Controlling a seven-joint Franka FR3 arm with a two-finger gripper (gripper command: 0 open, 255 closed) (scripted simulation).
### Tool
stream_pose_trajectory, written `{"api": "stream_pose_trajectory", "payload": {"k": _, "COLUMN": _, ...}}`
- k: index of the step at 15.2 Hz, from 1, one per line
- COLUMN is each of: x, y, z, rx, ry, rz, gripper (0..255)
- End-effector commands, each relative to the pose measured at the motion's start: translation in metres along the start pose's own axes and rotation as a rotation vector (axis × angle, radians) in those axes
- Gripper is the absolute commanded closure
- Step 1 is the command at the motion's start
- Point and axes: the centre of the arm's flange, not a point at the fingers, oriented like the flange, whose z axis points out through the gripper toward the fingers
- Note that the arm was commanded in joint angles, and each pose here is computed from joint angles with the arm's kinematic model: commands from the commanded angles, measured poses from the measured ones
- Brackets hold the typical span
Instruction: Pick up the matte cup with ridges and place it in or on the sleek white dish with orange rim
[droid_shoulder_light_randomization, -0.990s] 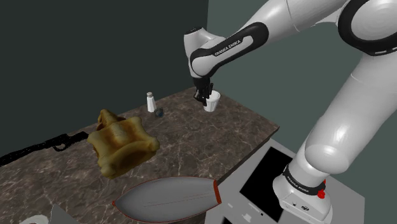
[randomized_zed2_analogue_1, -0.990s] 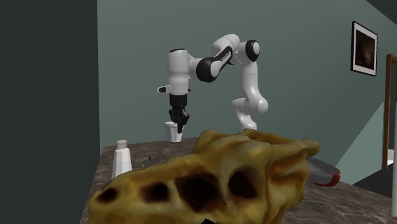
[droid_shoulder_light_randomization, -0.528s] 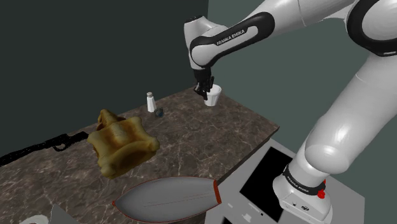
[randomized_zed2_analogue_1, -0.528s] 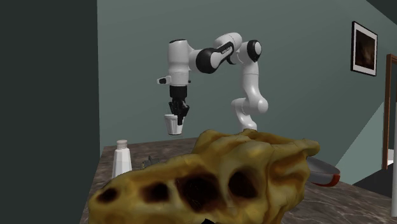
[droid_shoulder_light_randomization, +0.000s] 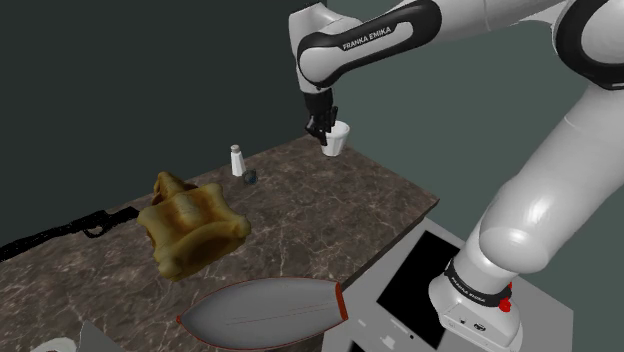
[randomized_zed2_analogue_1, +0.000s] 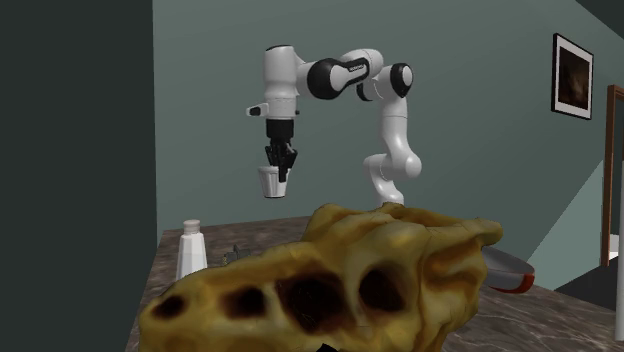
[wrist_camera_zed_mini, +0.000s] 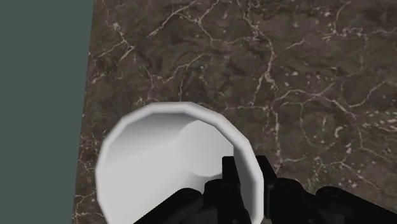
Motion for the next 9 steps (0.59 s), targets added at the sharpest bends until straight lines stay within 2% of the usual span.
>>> {"api": "stream_pose_trajectory", "payload": {"k": 1, "x": -0.001, "y": 0.000, "z": -0.006, "rx": 0.000, "ry": 0.000, "rz": 0.000, "gripper": 255}}
{"api": "stream_pose_trajectory", "payload": {"k": 9, "x": -0.038, "y": -0.097, "z": -0.024, "rx": 0.000, "ry": 0.000, "rz": 0.000, "gripper": 255}}
